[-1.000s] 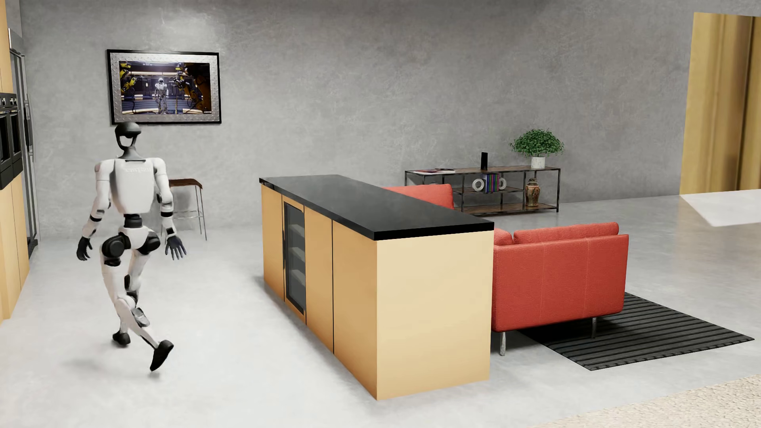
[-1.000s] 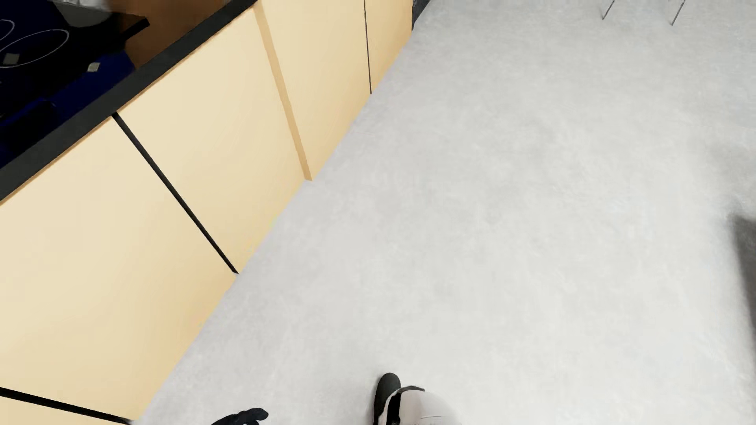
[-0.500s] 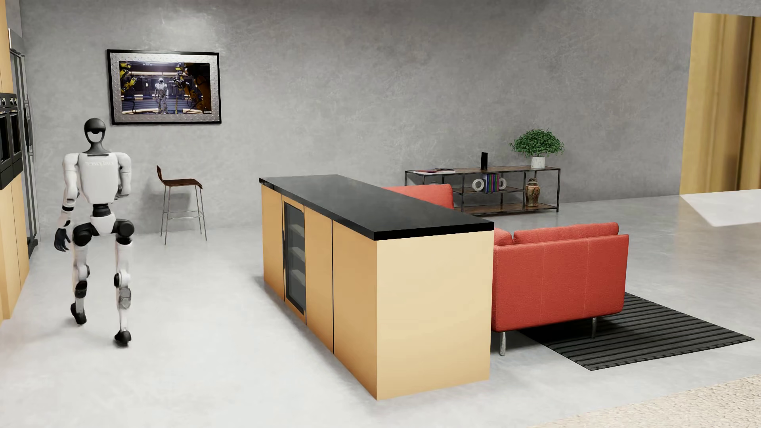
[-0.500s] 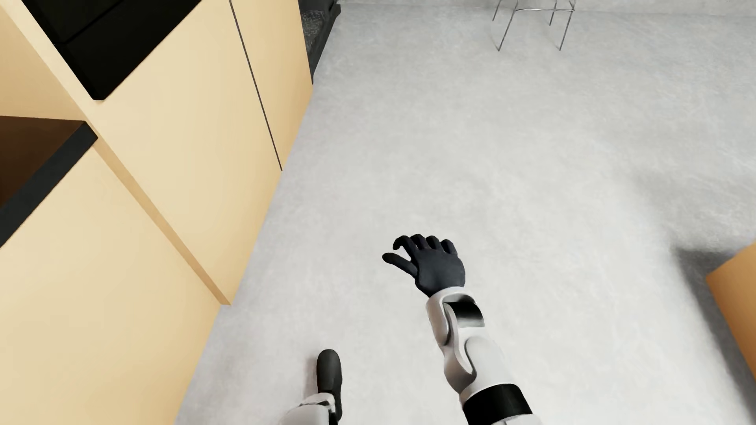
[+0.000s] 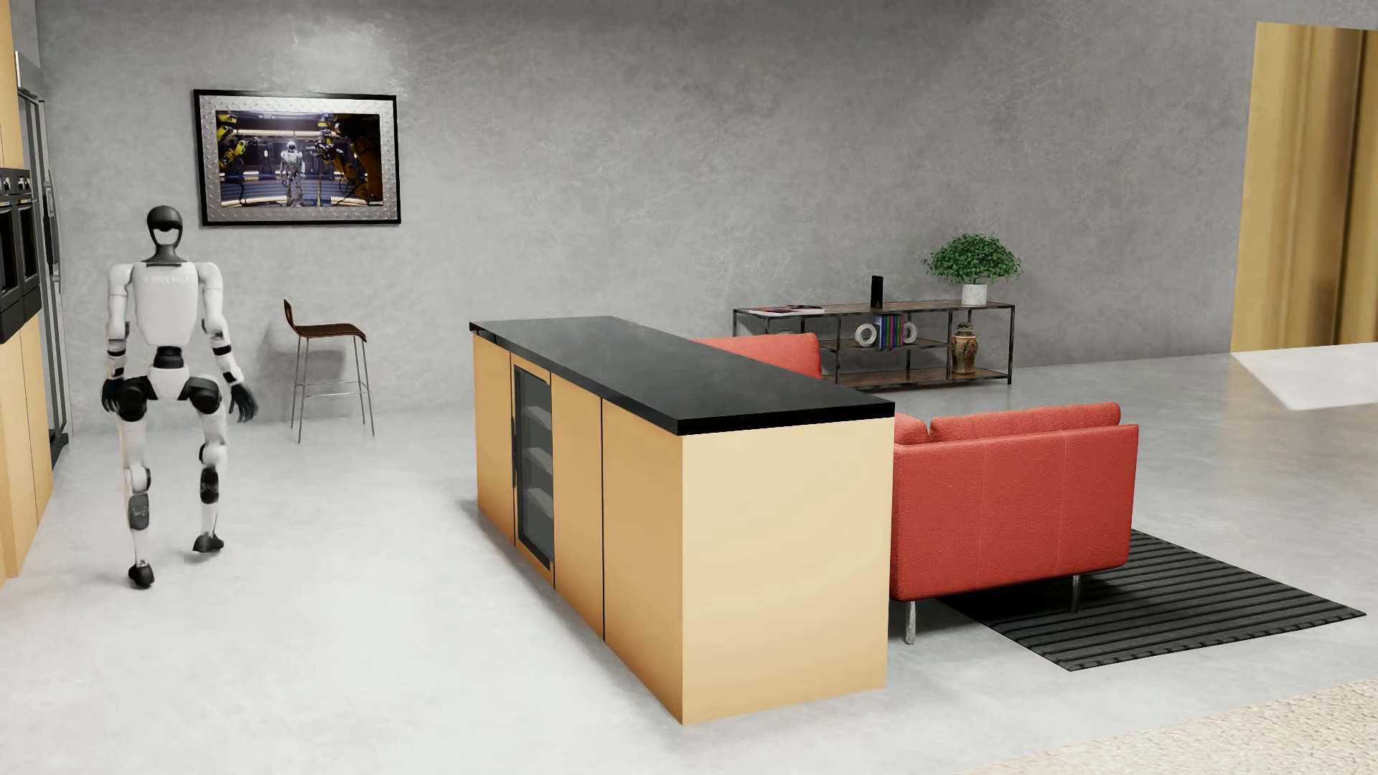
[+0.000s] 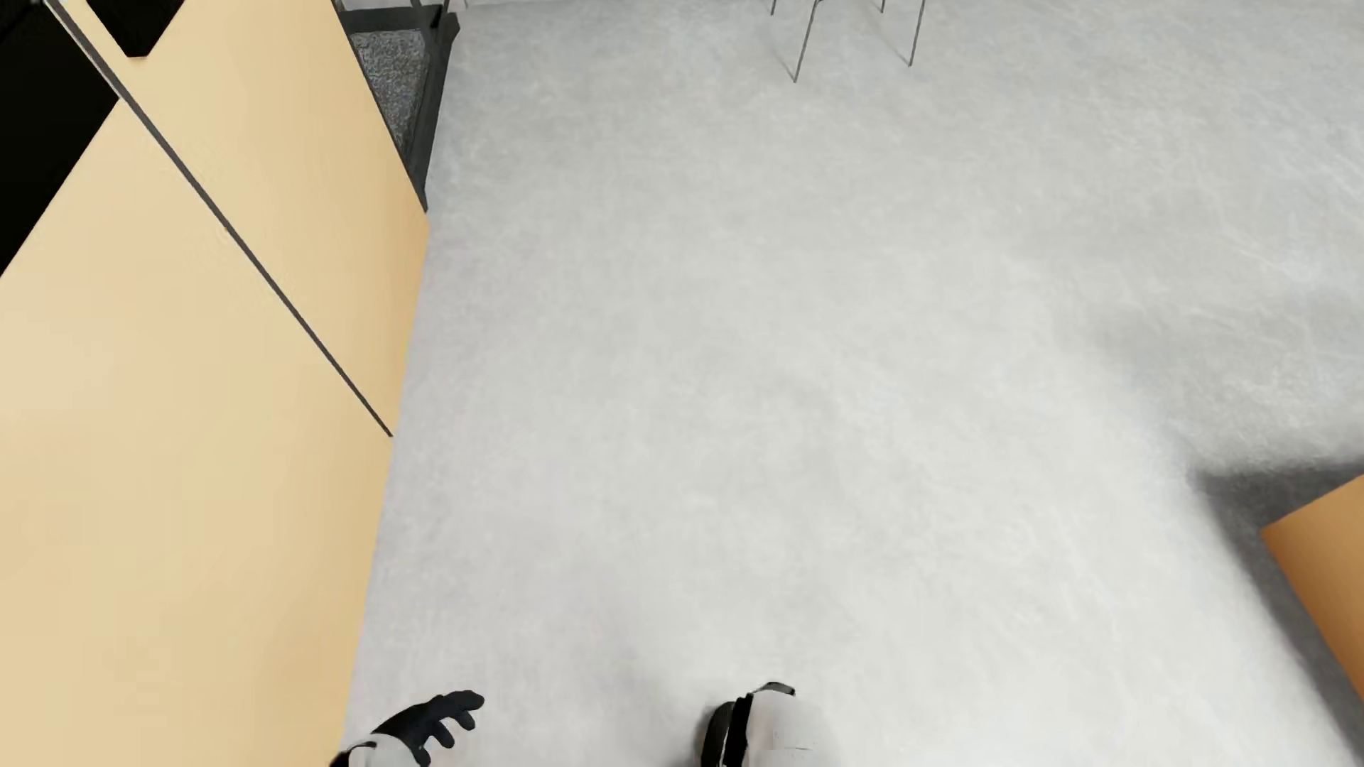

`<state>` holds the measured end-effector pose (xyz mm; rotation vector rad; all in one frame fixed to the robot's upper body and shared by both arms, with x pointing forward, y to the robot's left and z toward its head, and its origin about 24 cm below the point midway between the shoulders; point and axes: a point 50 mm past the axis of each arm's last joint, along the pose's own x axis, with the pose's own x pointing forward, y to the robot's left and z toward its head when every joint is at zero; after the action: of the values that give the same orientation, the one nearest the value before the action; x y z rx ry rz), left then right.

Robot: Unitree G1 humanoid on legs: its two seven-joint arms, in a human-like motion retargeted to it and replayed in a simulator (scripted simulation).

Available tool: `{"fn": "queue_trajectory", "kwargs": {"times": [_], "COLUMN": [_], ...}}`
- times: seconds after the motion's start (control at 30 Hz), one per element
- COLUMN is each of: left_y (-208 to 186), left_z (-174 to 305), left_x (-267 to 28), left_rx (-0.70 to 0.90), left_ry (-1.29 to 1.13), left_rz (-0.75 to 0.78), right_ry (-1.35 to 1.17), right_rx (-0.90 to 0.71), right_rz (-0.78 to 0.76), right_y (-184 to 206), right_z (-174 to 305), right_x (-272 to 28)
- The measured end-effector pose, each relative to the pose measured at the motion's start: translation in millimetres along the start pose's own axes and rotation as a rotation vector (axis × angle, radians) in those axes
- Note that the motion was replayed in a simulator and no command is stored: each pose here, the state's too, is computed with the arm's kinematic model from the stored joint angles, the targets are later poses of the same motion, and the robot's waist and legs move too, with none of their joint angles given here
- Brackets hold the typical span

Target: Circle the counter

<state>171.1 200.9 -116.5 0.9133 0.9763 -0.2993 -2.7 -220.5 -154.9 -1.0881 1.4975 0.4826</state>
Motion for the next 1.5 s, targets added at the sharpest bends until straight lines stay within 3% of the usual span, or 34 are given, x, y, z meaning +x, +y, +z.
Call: {"fn": "queue_trajectory", "kwargs": {"times": [0.1,0.2,0.33,0.4,0.47,0.5,0.53,0.57,0.6,0.63,0.7,0.77,0.8,0.87,0.93,1.0,1.03,1.07,1.1,1.13,1.17,1.27,1.33,1.43,1.5], "left_y": [29.0,23.2,-21.5,-48.6,-68.5,-74.3,-77.6,-79.6,-80.2,-79.7,-78.2,-74.0,-71.8,-67.2,-71.4,-82.3,-88.5,-87.9,-83.0,-75.2,-70.2,-55.9,-38.2,-15.3,-6.4], "left_z": [18.6,-4.5,-45.9,-58.6,-63.5,-64.1,-63.7,-61.2,-60.1,-59.3,-56.8,-52.7,-50.6,-50.5,-61.3,-74.7,-76.9,-79.8,-81.2,-81.9,-78.2,-69.1,-56.0,-25.5,-8.4], "left_x": [4.1,1.4,-8.5,-17.4,-24.9,-27.5,-29.6,-31.2,-32.8,-34.2,-34.8,-32.3,-30.8,-30.2,-36.7,-43.9,-44.5,-42.1,-38.4,-34.4,-31.5,-24.1,-15.4,-0.2,4.0], "left_rx": [0.038,-0.019,-0.008,-0.022,-0.03,-0.034,-0.041,-0.046,-0.05,-0.058,-0.049,0.057,0.094,0.011,-0.158,-0.284,-0.302,-0.272,-0.2,-0.137,-0.108,-0.102,-0.069,0.049,0.111], "left_ry": [-0.035,0.037,0.179,0.223,0.239,0.241,0.237,0.218,0.202,0.187,0.165,0.146,0.146,0.171,0.227,0.296,0.324,0.346,0.345,0.33,0.311,0.259,0.224,0.161,0.111], "left_rz": [0.077,0.082,-0.081,-0.157,-0.21,-0.219,-0.218,-0.215,-0.204,-0.19,-0.18,-0.193,-0.2,-0.166,-0.118,-0.105,-0.122,-0.144,-0.165,-0.163,-0.151,-0.105,-0.067,-0.043,-0.021], "right_ry": [0.075,0.017,-0.058,-0.132,-0.25,-0.339,-0.422,-0.514,-0.643,-0.812,-1.134,-1.281,-1.268,-1.085,-0.749,-0.308,-0.09,0.027,0.013,-0.071,-0.128,-0.065,0.024,0.077,-0.013], "right_rx": [0.008,-0.145,0.232,0.274,-0.068,-0.362,-0.645,-0.789,-0.775,-0.657,-0.291,-0.058,0.0,0.029,-0.02,-0.028,-0.15,-0.397,-0.671,-0.787,-0.633,0.193,0.442,0.399,0.168], "right_rz": [0.113,0.081,-0.167,-0.181,-0.243,-0.359,-0.558,-0.772,-0.939,-1.036,-0.967,-0.839,-0.845,-0.844,-0.734,-0.458,-0.309,-0.162,-0.084,-0.076,-0.054,-0.009,-0.093,-0.054,0.006], "right_y": [34.5,19.4,-21.5,-50.5,-88.0,-109.6,-130.5,-146.7,-157.1,-163.8,-172.9,-181.2,-186.1,-188.8,-175.4,-140.3,-120.5,-97.8,-83.4,-75.5,-69.7,-35.2,-15.9,10.9,10.6], "right_z": [-14.7,1.6,40.0,69.0,113.9,143.9,174.7,200.9,219.6,231.0,236.1,227.2,217.5,196.1,172.9,131.2,97.4,83.6,78.1,72.3,57.2,5.4,-5.5,4.0,21.5], "right_x": [-6.7,-4.5,-12.1,-11.6,-21.2,-37.1,-62.4,-94.2,-127.2,-156.6,-191.7,-201.9,-198.1,-166.1,-106.9,-38.6,-11.7,-1.7,2.9,4.6,6.5,4.8,-2.0,-9.2,-8.6]}}
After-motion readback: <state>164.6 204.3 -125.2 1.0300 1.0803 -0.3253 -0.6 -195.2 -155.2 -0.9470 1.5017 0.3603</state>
